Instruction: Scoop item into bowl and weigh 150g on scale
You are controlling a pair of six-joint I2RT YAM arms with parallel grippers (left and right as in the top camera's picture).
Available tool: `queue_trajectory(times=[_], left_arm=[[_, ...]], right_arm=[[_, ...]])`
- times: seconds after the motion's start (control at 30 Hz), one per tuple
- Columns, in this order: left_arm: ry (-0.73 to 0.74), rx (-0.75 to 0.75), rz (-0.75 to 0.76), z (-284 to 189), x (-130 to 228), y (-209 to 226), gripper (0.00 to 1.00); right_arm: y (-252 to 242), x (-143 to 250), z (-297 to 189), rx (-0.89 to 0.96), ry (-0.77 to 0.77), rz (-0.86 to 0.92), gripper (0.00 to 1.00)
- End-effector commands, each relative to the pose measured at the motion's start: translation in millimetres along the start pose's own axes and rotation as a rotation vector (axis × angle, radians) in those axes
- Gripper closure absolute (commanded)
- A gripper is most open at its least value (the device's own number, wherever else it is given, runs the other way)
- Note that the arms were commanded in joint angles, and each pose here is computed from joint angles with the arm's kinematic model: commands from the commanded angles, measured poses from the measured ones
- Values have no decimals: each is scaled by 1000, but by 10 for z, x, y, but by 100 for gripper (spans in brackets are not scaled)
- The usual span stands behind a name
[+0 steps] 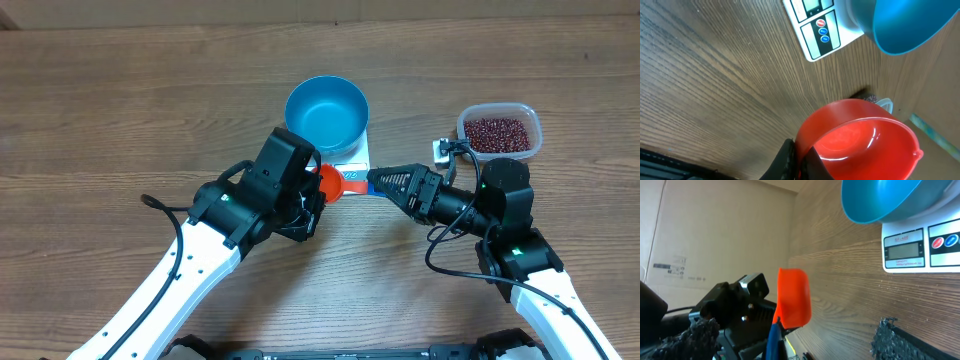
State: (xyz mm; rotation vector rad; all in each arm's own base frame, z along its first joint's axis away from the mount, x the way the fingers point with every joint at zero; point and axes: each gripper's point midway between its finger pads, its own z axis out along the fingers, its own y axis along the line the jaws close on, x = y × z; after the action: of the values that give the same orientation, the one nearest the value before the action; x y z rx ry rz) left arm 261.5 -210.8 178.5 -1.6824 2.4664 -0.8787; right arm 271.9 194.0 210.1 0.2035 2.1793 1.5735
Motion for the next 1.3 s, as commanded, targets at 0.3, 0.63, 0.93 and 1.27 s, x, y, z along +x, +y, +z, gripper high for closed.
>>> queue_trajectory(times=[0.3,0.63,0.93,1.27], left_arm=[[-31,2,-7,56,-17,-8,96],[-28,2,-2,60,-1,-7,95],[-22,18,1,82,13,-55,96],[-9,21,3,100,42,-72,96]], right_arm=[[196,2,-9,-56,23,-85,37],[244,15,-12,-77,34,-98,56],[301,25,-18,-102,42,-119,67],[307,36,-19,-106,49,-119,83]])
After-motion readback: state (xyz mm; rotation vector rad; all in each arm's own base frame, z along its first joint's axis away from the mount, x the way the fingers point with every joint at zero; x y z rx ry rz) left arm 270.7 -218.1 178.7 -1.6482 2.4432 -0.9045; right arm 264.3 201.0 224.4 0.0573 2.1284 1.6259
